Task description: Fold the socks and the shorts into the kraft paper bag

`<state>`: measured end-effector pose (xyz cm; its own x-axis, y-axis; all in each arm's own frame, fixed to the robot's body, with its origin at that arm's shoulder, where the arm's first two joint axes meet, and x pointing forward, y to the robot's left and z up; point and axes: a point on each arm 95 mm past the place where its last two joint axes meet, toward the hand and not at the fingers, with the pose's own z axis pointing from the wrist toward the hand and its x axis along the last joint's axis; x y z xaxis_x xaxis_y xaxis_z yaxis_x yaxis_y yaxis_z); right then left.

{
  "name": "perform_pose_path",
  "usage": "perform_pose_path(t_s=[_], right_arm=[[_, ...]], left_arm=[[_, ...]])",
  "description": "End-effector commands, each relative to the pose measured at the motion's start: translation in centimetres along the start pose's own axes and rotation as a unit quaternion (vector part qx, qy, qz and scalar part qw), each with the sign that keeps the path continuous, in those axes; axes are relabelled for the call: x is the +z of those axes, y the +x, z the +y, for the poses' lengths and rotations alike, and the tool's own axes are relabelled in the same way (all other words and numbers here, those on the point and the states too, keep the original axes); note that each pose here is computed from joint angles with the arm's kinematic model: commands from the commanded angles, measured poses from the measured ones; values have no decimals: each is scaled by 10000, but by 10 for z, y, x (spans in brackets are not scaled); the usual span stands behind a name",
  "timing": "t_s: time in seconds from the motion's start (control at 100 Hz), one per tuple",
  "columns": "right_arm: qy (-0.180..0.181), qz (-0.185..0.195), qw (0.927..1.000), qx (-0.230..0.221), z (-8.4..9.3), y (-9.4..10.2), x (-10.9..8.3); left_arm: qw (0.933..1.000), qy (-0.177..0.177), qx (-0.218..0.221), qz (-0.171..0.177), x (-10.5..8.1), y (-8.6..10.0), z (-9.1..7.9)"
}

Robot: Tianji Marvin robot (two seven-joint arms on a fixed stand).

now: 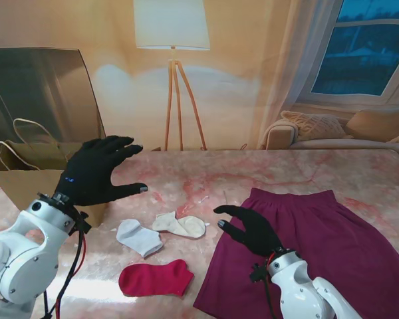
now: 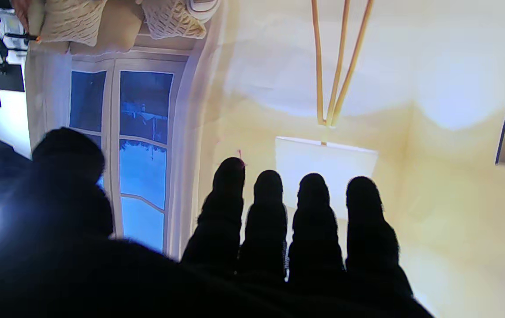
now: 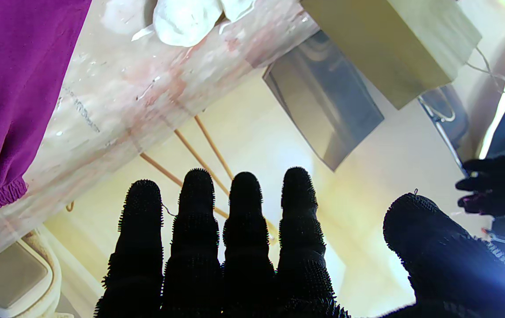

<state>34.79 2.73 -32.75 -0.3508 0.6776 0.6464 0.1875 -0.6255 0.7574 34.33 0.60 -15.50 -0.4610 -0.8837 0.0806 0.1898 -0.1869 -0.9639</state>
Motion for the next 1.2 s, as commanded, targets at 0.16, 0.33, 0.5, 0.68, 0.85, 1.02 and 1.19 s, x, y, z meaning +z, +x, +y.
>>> perform_pose_path(t_s=[0.16,0.33,0.5,0.68,0.85,1.02,1.19], right_arm=[[2,1,10000,-29,-1,3,2],[33,-1,10000,-46,-3,4,9],[125,-4,9999,-2,-8,0,27],[288,-30,9996,10,-13,-6,45],[311,-23,9995,-12,-12,-10,54],[219,52,9997,-100,-14,-12,47],[171,3,9998,-81,-18,-13,34]], left_arm=[[9979,-317,-537,-177,-16,-2,47],[9946,-439,-902,-279,-20,-7,71],[9904,-684,-1146,-354,-18,-19,96],[9867,-864,-1311,-419,-9,-32,111],[9847,-993,-1318,-558,-1,-43,125],[9827,-1318,-1094,-703,0,-53,138],[9746,-1716,-1067,-963,-1,-63,151]])
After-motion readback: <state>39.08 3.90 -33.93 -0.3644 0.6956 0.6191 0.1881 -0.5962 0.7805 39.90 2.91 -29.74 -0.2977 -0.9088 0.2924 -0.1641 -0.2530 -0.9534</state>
